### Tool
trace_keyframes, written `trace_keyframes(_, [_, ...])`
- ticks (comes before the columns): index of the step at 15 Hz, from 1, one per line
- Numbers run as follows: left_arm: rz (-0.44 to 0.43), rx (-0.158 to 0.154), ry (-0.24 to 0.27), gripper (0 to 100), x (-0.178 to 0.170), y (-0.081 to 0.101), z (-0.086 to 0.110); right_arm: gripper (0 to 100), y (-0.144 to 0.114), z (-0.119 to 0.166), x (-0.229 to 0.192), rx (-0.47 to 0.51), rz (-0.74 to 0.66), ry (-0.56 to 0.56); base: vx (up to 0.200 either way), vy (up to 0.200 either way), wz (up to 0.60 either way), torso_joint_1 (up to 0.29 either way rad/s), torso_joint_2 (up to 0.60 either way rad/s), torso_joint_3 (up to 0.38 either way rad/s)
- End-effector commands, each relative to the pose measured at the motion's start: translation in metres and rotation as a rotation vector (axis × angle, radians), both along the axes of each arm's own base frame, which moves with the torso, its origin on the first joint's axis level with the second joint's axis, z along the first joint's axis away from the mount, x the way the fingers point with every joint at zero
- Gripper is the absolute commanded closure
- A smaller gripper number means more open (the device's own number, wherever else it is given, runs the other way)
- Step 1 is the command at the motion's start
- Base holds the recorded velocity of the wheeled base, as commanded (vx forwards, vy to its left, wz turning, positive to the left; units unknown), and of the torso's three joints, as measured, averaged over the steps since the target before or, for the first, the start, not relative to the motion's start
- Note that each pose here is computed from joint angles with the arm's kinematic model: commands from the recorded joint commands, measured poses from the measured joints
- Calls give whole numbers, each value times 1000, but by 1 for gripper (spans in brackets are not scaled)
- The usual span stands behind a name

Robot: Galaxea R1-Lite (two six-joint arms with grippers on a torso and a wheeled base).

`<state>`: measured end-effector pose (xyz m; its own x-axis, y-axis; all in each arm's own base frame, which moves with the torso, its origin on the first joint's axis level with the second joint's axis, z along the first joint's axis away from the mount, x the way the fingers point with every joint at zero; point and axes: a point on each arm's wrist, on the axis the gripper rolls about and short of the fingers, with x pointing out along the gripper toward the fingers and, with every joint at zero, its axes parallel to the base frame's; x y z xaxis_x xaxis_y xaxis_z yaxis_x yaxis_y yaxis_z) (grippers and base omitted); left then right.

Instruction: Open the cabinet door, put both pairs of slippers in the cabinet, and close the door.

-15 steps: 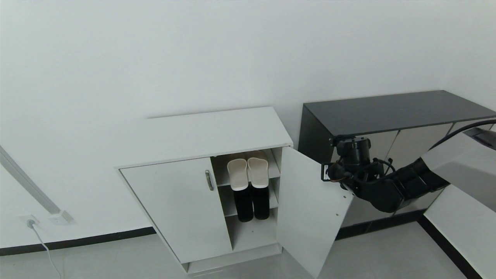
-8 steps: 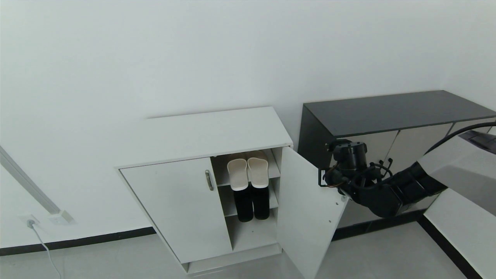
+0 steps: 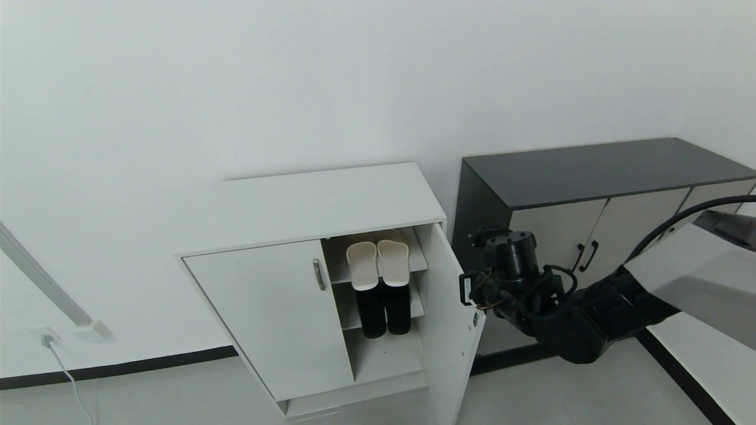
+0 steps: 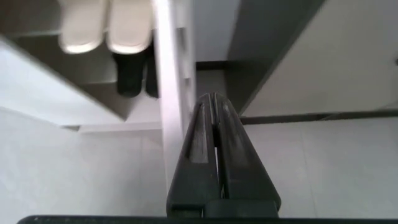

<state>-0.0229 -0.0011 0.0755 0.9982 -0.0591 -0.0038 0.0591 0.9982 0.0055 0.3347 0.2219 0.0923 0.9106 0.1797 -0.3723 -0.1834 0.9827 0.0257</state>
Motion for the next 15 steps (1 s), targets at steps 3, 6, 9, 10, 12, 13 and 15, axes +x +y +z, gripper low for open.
trace_keyframes(3, [-1, 0, 1, 100, 0, 0, 0, 100, 19, -2, -17, -3, 62, 6, 0, 0, 0, 0, 0, 0])
trace_keyframes(6, [-1, 0, 1, 100, 0, 0, 0, 100, 36, -2, -30, 4, 116, 9, 0, 0, 0, 0, 0, 0])
trace_keyframes(9, [-1, 0, 1, 100, 0, 0, 0, 100, 53, 0, -47, 58, 207, 0, 0, 0, 0, 0, 0, 0])
trace_keyframes(10, [-1, 0, 1, 100, 0, 0, 0, 100, 58, 1, -52, 73, 232, -14, 0, 0, 0, 0, 0, 0])
trace_keyframes(12, [-1, 0, 1, 100, 0, 0, 0, 100, 60, 3, -55, 101, 242, -43, 0, 0, 0, 0, 0, 0])
trace_keyframes(13, [-1, 0, 1, 100, 0, 0, 0, 100, 59, 4, -55, 114, 243, -59, 0, 0, 0, 0, 0, 0])
trace_keyframes(15, [-1, 0, 1, 100, 0, 0, 0, 100, 52, 6, -57, 149, 284, -89, 0, 0, 0, 0, 0, 0])
